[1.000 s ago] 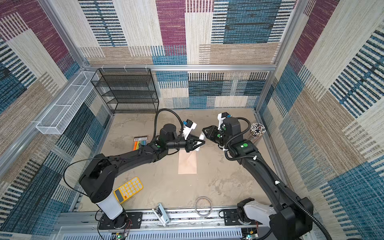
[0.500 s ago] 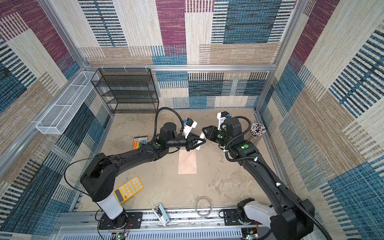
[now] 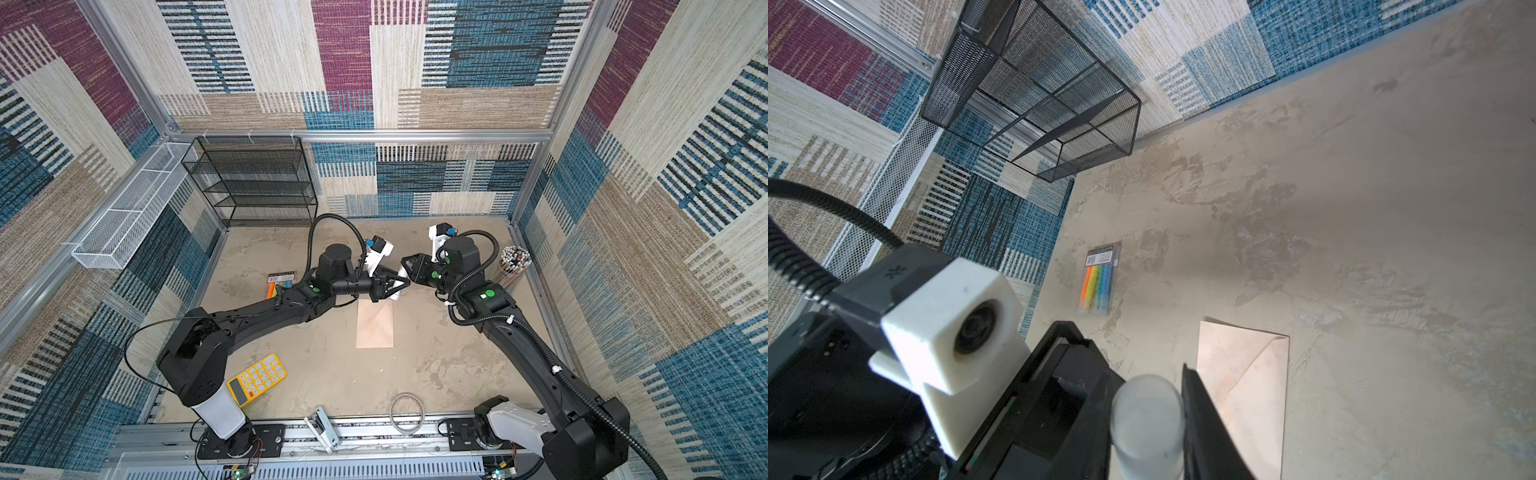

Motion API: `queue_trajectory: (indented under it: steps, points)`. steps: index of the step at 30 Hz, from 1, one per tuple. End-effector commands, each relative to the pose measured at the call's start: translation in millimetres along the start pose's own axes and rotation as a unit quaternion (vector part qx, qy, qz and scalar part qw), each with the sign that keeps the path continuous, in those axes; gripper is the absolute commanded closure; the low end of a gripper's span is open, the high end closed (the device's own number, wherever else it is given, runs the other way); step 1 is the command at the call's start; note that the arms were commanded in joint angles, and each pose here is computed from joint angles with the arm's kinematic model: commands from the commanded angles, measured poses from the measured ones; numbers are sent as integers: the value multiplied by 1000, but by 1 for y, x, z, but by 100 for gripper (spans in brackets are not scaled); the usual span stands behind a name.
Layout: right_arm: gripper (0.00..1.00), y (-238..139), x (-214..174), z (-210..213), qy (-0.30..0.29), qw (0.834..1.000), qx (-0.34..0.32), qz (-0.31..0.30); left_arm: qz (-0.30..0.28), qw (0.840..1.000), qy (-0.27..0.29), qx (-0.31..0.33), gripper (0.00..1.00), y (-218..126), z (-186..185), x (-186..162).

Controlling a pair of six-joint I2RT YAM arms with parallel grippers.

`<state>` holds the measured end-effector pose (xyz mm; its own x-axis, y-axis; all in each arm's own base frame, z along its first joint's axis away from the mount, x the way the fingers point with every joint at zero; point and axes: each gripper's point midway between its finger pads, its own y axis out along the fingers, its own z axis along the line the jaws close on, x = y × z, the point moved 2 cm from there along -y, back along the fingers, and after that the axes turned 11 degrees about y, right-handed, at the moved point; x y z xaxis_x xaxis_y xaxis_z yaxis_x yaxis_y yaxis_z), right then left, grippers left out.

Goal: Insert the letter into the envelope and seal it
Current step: 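Bring the clear cap in the right gripper onto the glue stick's top, then press the cap onto the glue stick, then open and withdraw the right gripper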

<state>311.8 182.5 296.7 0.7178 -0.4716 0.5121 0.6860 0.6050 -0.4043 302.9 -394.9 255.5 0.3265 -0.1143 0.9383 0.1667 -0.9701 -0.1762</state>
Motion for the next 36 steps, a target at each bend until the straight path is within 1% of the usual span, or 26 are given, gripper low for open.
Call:
queue_trajectory:
  steps: [1,11,15,20,22,24,30,33,36]
  points:
    - [71,0,-21,7,-14,998,24,49,-46,998,42,11,100,-5,1,26]
    - [71,7,-34,-2,-38,997,5,62,-93,994,53,14,100,-18,1,49]
    - [70,5,-29,2,-45,998,9,53,-89,994,58,11,100,-19,0,48]
    - [62,-1,-14,16,-56,998,21,25,-66,996,55,10,100,-18,0,31]
    - [54,-3,-8,21,-60,998,23,12,-58,997,51,9,100,-18,1,23]
    - [49,-6,-3,26,-62,998,25,3,-55,997,48,8,100,-19,1,19]
    - [38,-13,10,43,-67,997,40,-13,-46,998,41,9,100,-20,1,9]
    - [34,-19,18,49,-70,997,37,-26,-41,998,41,11,100,-23,0,5]
    - [35,-24,27,52,-74,996,26,-43,-40,998,45,14,100,-26,-2,2]
